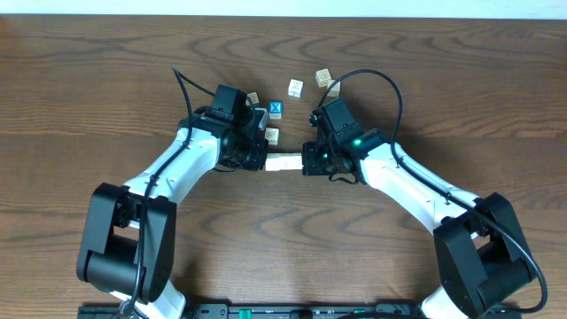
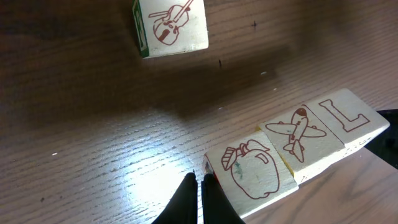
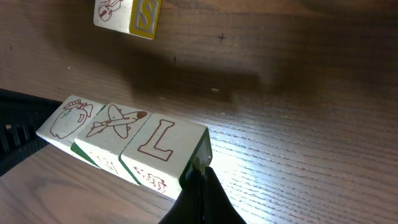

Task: Lift 3 blocks
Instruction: 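Lower both grippers with the clamped row back toward the table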

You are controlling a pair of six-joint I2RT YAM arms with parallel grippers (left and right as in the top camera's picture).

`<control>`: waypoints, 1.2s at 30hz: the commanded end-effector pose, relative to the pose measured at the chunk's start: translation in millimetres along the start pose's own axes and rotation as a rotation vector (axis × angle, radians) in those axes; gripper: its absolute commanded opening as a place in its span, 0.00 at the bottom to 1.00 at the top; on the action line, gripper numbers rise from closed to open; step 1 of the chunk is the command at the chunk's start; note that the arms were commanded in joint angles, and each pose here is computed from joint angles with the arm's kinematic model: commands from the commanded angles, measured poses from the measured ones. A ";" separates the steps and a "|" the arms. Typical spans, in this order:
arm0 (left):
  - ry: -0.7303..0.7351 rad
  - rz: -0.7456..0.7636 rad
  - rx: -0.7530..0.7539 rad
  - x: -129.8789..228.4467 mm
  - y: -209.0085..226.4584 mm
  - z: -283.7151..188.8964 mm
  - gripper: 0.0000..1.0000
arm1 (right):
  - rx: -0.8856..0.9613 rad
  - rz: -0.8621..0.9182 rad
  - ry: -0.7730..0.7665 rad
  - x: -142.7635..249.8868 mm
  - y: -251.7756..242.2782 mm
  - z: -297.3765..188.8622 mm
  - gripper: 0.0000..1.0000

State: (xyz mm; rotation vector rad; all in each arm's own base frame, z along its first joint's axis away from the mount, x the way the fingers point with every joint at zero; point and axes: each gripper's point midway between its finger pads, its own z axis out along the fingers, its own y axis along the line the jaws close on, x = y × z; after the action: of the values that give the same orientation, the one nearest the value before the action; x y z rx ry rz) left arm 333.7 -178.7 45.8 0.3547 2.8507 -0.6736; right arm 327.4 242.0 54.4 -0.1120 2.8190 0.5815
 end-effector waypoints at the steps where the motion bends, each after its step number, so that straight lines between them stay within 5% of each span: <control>1: 0.057 0.049 0.194 13.3 -49.9 9.2 0.07 | -0.201 -0.058 0.018 -4.5 51.7 -9.9 0.01; 36: 0.112 0.067 0.199 24.3 -57.6 36.7 0.07 | -0.190 -0.069 0.059 4.0 48.9 12.8 0.01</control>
State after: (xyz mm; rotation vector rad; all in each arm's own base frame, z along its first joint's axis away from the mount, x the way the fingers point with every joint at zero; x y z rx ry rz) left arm 327.1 -187.1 14.3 0.3763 2.9208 -0.6332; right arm 331.6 236.5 27.7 -0.1037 2.8554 0.5000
